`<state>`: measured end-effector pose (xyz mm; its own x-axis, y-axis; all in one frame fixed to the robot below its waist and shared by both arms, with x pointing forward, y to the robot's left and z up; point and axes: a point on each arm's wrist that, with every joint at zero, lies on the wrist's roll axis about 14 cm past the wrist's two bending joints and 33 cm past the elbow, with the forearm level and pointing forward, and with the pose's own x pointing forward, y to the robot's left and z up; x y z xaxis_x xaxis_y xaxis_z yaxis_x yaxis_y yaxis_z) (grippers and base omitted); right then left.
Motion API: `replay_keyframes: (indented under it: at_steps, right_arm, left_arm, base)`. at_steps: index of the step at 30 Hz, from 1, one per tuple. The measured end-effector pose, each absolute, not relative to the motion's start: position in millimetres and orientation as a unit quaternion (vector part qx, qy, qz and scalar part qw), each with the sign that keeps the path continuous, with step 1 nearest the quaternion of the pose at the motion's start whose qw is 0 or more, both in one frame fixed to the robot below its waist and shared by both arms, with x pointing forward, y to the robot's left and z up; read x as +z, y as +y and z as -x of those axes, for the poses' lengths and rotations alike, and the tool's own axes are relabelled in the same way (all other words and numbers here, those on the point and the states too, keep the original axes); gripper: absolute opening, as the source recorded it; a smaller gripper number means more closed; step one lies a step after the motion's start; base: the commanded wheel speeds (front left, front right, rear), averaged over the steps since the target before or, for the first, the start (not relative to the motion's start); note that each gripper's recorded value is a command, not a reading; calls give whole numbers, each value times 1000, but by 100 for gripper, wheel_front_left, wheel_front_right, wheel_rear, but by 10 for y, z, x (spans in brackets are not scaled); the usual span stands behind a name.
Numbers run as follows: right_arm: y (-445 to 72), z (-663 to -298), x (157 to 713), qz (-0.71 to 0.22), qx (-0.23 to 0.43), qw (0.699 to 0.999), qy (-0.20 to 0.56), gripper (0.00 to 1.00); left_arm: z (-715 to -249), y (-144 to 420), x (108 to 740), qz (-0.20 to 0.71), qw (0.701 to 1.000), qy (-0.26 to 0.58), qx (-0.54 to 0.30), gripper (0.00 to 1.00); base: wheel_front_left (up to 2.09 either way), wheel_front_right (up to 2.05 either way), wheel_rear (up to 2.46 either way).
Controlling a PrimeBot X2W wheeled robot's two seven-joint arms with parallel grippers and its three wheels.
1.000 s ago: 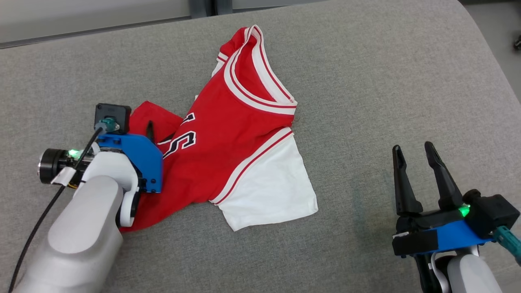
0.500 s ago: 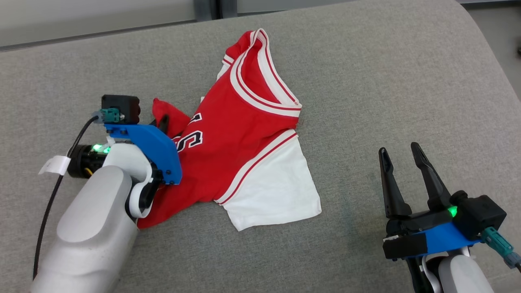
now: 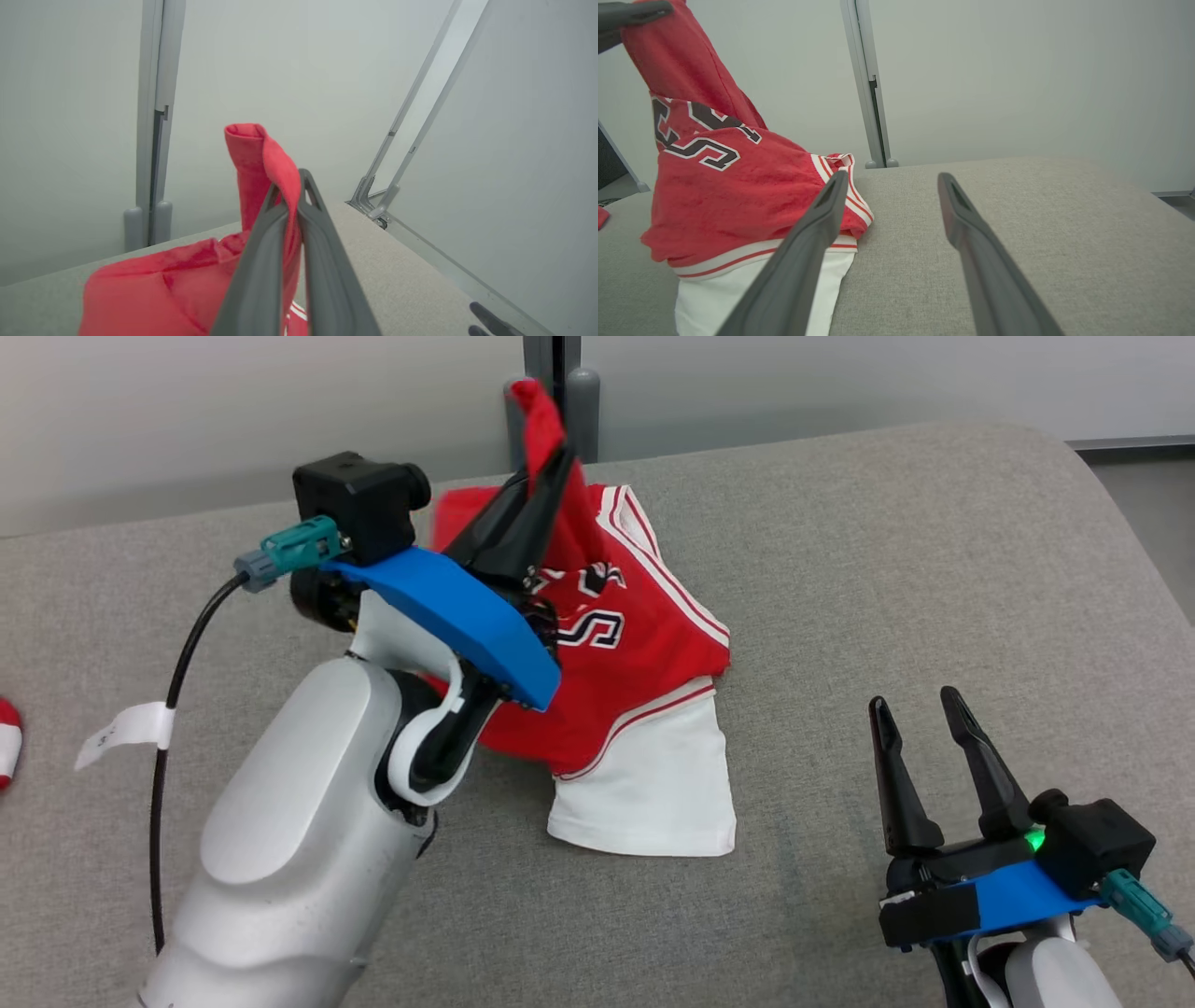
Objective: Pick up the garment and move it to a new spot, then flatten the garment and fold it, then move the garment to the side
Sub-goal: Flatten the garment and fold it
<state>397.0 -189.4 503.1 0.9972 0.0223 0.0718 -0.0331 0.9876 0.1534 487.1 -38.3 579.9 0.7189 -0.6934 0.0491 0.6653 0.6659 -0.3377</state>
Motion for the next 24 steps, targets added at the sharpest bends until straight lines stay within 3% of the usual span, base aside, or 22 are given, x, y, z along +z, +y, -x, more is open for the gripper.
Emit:
replay_keyframes:
  at_steps: [15,17,19,21,24]
  right_arm:
    - [-1963,-3830,5121,-89,2,995,-48,100]
    - [-1944,-3839,5115,-92,5,995,-48,100]
    - [-1921,-3846,5097,-94,7,995,-45,100]
    - [-1915,-3849,5069,-97,8,994,-41,100]
    - [-1898,-3864,5034,-101,9,994,-37,100]
  left_arm:
    - [-4080,-651,7133,293,811,-76,-501,0]
    - [-4195,-522,7129,302,824,-76,-474,0]
    - [-4511,-202,6979,275,869,-76,-405,0]
    - [-4866,241,6666,191,927,-72,-314,0]
    - [-5183,814,6109,101,973,-32,-205,0]
  base:
    - [0,0,0]
    - [0,0,0]
    - [0,0,0]
    - [0,0,0]
    - [0,0,0]
